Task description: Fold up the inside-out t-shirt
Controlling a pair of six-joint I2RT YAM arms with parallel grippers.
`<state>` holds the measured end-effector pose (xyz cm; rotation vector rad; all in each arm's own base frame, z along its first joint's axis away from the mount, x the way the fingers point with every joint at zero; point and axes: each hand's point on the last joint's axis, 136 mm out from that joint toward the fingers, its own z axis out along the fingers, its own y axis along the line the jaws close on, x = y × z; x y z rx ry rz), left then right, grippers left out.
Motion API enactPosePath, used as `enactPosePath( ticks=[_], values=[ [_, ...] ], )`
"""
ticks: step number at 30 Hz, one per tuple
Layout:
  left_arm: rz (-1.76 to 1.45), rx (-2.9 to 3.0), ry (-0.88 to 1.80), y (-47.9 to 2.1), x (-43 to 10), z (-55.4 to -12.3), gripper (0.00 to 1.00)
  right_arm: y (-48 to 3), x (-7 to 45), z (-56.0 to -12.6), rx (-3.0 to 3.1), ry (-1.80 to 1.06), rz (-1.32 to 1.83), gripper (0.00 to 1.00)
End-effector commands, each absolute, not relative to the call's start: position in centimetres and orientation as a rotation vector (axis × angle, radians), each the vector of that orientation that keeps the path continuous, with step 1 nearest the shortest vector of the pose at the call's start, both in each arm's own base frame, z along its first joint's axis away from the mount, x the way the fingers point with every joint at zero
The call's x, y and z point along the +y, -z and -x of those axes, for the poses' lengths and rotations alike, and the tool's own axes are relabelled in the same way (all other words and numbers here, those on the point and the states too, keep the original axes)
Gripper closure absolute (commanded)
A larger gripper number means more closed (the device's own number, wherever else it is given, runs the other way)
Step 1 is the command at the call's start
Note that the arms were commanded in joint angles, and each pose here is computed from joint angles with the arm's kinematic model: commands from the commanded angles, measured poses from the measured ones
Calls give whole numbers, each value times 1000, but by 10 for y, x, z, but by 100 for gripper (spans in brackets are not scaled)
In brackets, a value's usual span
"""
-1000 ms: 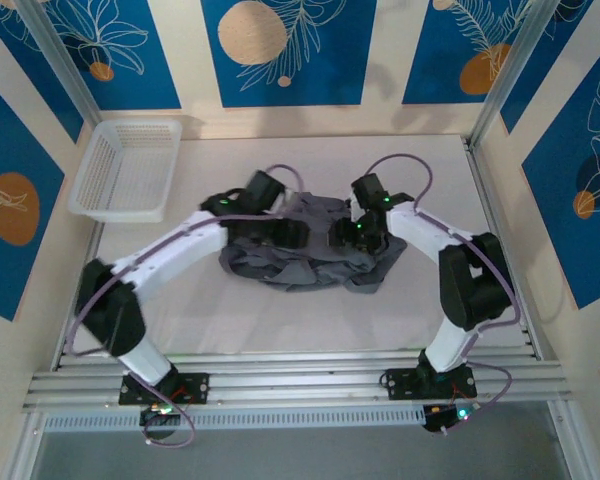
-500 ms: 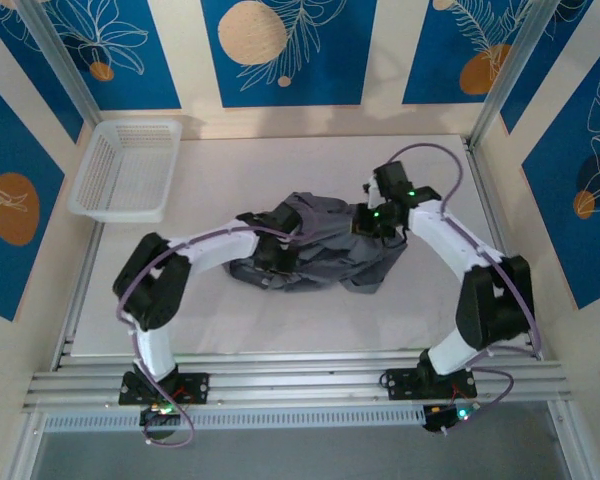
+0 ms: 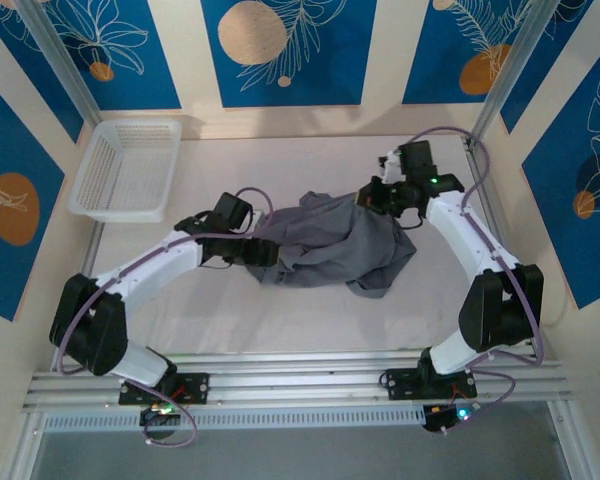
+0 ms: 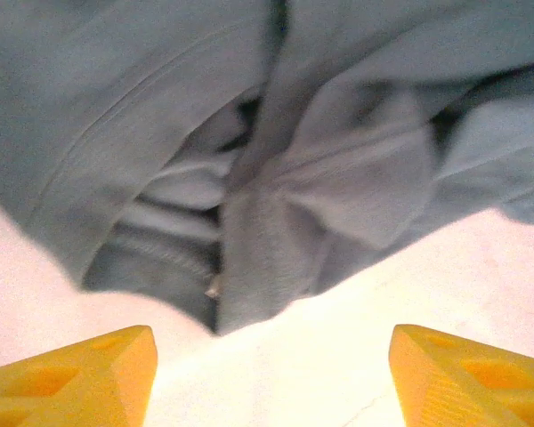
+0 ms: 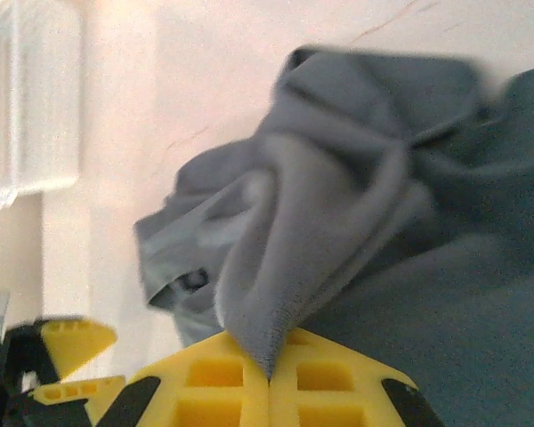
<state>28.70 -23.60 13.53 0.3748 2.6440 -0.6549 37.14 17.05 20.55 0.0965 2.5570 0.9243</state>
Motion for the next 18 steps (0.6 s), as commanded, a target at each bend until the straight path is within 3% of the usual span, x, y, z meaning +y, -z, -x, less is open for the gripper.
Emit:
enactPosePath(
  ticks=[1, 10, 18],
  values=[
    [-579, 2392, 797, -199, -283, -300, 28, -232, 211, -359, 2511, -1098, 57, 100],
    [-775, 2340, 760, -183, -339, -353, 18, -282, 239, -341, 2421, -1205, 174, 100],
    [-682, 2324, 699, -167, -347, -385, 22, -309, 244, -325, 2391, -1236, 220, 100]
  ],
)
